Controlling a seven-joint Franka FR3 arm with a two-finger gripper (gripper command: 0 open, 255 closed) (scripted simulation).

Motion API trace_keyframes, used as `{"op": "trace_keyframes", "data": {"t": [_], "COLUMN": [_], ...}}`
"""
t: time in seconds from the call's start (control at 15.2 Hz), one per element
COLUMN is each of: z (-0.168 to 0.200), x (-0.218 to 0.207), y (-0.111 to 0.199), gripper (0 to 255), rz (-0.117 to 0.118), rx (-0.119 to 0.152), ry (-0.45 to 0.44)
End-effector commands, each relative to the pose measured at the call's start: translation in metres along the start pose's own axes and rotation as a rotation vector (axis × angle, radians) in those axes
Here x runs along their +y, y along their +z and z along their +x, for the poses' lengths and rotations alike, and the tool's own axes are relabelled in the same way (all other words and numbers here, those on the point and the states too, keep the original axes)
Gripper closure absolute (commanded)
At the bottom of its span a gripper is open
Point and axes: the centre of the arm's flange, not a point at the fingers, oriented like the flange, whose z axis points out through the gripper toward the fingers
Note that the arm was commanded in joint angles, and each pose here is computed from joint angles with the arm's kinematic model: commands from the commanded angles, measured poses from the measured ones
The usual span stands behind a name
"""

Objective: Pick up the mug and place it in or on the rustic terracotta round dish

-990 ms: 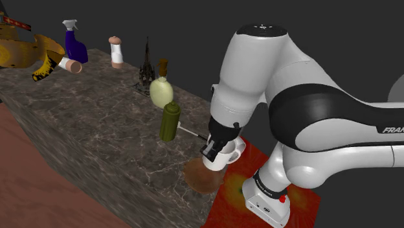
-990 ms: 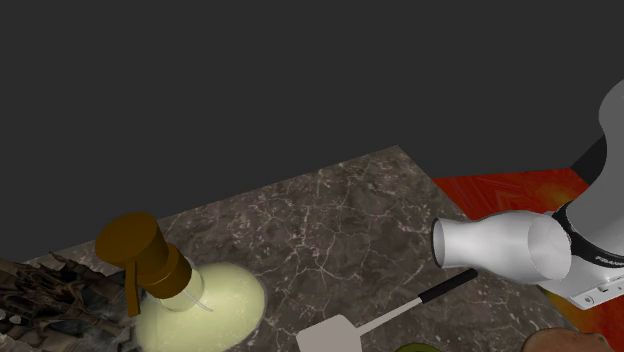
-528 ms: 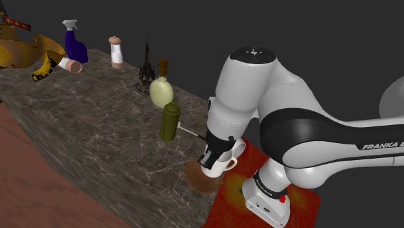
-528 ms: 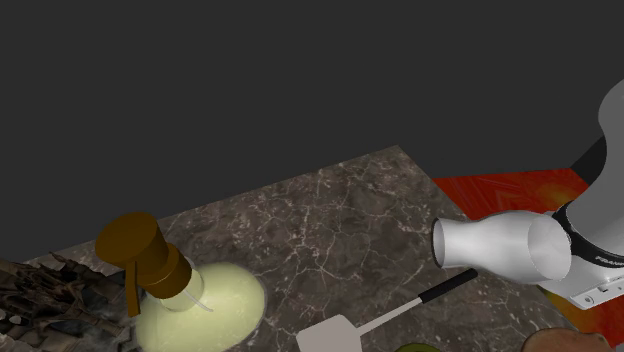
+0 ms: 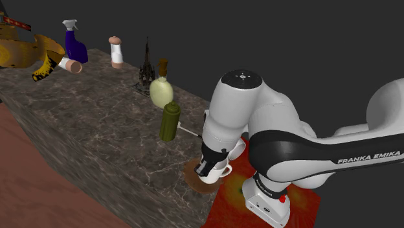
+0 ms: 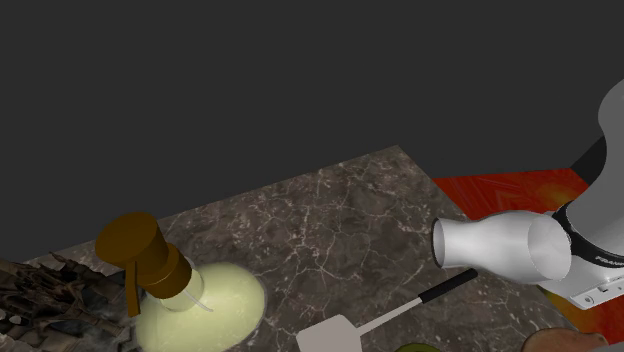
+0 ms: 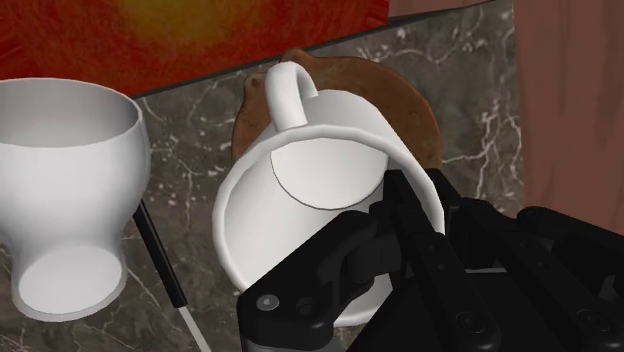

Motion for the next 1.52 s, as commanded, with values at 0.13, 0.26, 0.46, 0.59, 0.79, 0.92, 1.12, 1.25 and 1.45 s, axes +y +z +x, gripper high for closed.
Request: {"op": "trace_keyframes", "data": {"t": [0.13,0.26,0.46,0.59,0.79,0.92,1.12,1.25,1.45], "z": [0.0,0.0,0.0,0.0,0.0,0.0,0.0,0.0,0.0], "x": [0.0,0.0,0.0,0.0,0.0,0.0,0.0,0.0,0.0], "y": [0.007,0.007,0.007,0.007,0.007,-0.006,-0.043,-0.043,-0.043], "gripper": [255,255,255,0,0,0,0,0,0], "rz": [0.0,0.0,0.0,0.0,0.0,0.0,0.001,0.0,0.0], "rx": [0.001,0.001,0.001,0.001,0.001,0.001,0.001,0.001,0.001], "ry": [0.0,0.0,0.0,0.0,0.0,0.0,0.0,0.0,0.0]}}
